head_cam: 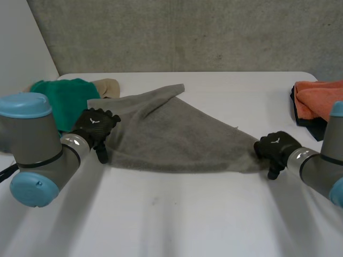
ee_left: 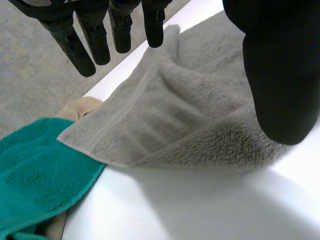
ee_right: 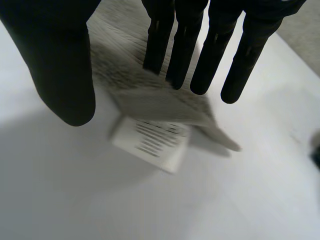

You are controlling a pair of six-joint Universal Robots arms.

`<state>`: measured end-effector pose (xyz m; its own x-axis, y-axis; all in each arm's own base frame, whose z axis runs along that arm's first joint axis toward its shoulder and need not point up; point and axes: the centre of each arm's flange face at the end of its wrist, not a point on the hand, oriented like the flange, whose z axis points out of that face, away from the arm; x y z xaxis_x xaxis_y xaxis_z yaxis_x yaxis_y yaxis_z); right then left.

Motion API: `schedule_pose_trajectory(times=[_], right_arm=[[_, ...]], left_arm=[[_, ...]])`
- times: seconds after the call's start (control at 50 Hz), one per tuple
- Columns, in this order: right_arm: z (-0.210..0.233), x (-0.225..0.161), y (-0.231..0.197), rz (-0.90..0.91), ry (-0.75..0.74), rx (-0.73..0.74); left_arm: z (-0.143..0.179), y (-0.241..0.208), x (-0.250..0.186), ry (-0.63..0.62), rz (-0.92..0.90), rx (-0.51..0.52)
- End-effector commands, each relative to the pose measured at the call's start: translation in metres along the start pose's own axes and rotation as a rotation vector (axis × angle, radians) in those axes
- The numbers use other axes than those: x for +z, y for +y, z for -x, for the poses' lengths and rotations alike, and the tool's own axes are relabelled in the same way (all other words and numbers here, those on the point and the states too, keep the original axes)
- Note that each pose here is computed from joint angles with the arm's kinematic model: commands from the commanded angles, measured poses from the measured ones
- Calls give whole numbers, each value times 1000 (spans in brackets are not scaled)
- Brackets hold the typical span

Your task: Fold the laundry.

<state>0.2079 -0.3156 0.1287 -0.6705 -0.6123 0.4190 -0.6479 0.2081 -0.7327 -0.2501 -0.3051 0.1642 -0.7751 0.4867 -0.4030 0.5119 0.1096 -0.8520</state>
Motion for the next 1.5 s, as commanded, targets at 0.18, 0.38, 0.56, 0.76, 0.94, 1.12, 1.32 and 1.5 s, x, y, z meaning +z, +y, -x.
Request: schedule_pose_trajectory(times=[0.18,0.38,0.56,0.76,0.94,1.12,1.32,1.5], right_arm=[[59,-55,-62,-166,-47,153],[140,-51,-80,-272,-134,213],[153,-18,-75,-243,-62,175],[149,5,-68,-250,-28,180],[142,6,-75,-300,-12,192],[114,-46,-134,-457,-30,198],[71,-141,-220,-788,-7,200],[69,-176,-252,-870,-24,260]], left_arm=[[12,-24,-13,7,-69,-20],[22,-27,-15,-7,-80,-65],[26,-25,-13,-17,-76,-69],[26,-25,-13,-12,-76,-70],[26,-24,-13,-12,-73,-70],[36,-18,-7,-34,-62,-75],[29,7,17,70,-54,-40],[9,19,34,140,-59,-43]])
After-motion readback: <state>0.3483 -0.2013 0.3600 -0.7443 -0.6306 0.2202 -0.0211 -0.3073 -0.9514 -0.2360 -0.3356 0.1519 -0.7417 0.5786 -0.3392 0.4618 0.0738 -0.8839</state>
